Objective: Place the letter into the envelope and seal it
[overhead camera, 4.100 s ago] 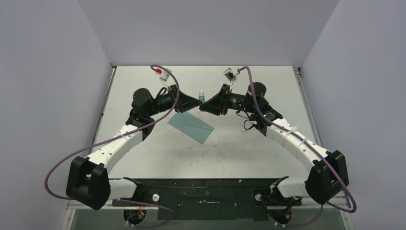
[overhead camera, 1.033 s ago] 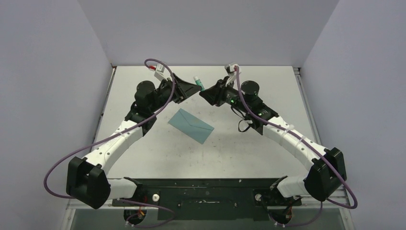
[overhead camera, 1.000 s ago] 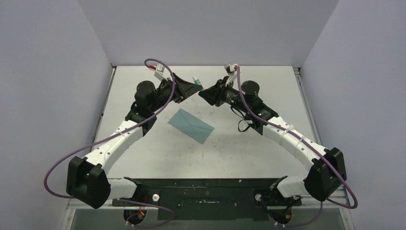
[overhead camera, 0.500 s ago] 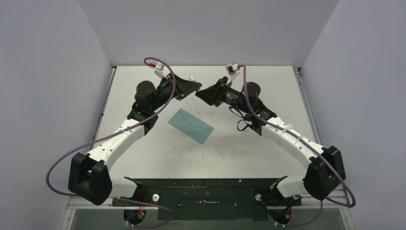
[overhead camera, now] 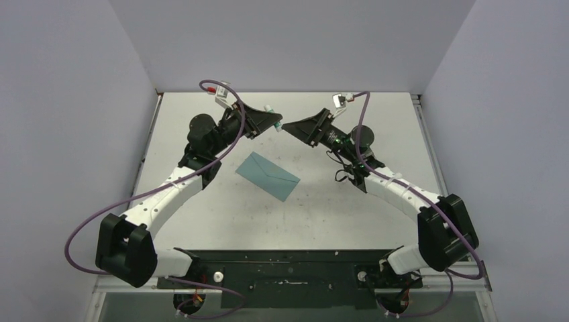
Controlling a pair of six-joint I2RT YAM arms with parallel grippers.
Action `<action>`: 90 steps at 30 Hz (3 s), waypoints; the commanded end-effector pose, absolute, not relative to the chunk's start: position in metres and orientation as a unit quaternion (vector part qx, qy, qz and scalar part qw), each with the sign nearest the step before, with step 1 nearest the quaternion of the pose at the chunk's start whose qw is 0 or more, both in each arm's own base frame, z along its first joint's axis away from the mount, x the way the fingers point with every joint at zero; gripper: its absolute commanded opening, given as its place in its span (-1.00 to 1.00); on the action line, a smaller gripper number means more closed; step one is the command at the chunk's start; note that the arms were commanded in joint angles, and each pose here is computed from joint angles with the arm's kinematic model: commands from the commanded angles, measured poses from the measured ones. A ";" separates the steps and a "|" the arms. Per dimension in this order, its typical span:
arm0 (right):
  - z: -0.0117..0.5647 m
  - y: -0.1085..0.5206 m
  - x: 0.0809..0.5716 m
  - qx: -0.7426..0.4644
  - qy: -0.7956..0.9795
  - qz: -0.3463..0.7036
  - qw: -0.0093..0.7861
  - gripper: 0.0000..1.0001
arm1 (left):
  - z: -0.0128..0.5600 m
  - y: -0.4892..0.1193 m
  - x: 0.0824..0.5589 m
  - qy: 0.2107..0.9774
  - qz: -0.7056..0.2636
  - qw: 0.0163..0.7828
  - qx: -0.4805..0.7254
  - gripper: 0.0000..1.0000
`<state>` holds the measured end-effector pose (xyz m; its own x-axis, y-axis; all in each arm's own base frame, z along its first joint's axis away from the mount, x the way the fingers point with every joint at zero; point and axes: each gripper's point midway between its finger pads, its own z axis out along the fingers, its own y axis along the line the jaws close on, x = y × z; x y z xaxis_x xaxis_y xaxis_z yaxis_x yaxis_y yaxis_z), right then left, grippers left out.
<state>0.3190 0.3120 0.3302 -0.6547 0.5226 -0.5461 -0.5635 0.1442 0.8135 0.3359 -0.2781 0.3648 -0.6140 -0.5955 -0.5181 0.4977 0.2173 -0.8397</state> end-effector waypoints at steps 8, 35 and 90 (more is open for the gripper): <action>0.382 0.327 0.289 -0.075 0.543 0.733 0.402 -0.26 | 0.402 -0.270 0.326 0.604 -0.647 0.465 -0.028 -1.00; 0.282 0.356 0.332 -0.271 0.755 0.020 0.596 -0.89 | 0.378 -0.259 0.337 0.679 -0.600 0.402 -0.128 -1.00; 0.413 0.365 0.278 -0.104 0.605 0.668 0.421 0.06 | 0.393 -0.246 0.261 0.541 -0.627 0.519 0.215 -1.00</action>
<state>0.2810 0.3634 0.3921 -0.6700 0.4289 -0.6060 -0.6313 0.1004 0.7690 0.2699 -0.2458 0.3813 -0.4234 -0.4210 -0.8022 0.8479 0.1277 -0.5146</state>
